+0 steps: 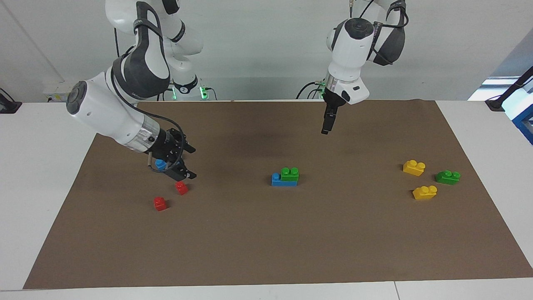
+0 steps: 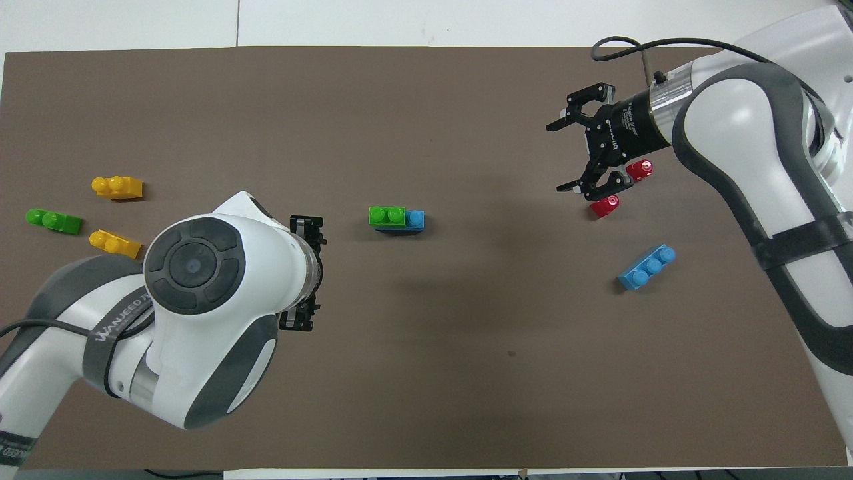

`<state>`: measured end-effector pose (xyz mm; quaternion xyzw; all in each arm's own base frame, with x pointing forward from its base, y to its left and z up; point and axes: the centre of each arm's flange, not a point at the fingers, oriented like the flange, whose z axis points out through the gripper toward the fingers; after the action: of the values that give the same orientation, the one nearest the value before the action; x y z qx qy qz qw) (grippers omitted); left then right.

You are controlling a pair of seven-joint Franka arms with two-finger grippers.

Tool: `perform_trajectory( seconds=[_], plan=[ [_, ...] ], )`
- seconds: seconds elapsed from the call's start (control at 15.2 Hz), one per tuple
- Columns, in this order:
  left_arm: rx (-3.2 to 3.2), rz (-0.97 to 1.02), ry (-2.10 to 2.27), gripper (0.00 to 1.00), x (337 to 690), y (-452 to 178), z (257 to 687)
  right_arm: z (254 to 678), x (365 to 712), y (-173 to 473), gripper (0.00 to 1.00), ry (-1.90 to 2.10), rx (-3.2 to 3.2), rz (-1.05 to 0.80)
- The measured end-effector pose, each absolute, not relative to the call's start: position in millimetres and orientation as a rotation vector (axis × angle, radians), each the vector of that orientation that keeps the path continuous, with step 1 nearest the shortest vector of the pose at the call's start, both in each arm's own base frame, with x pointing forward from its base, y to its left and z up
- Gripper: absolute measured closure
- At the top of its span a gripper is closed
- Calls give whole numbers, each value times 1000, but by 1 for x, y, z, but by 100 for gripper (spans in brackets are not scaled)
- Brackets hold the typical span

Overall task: Remove green block with left arm and hold with right
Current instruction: 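Lower the left gripper onto the green block while the right gripper reaches the blue block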

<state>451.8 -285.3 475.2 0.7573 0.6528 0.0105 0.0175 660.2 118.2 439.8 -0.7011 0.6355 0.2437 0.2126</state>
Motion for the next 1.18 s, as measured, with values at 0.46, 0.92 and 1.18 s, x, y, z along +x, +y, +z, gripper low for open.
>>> perform_trajectory(
  seconds=[0.46,0.92,1.18],
  plan=[
    [2191,27,2219,0,464,-305,459,407,665,165,0,1763,-1922,692],
    [2167,31,2234,0,485,-322,454,365,666,215,0,1799,-1920,650],
    [2169,28,2254,0,502,-334,437,342,666,240,0,1822,-1905,606]
  ],
)
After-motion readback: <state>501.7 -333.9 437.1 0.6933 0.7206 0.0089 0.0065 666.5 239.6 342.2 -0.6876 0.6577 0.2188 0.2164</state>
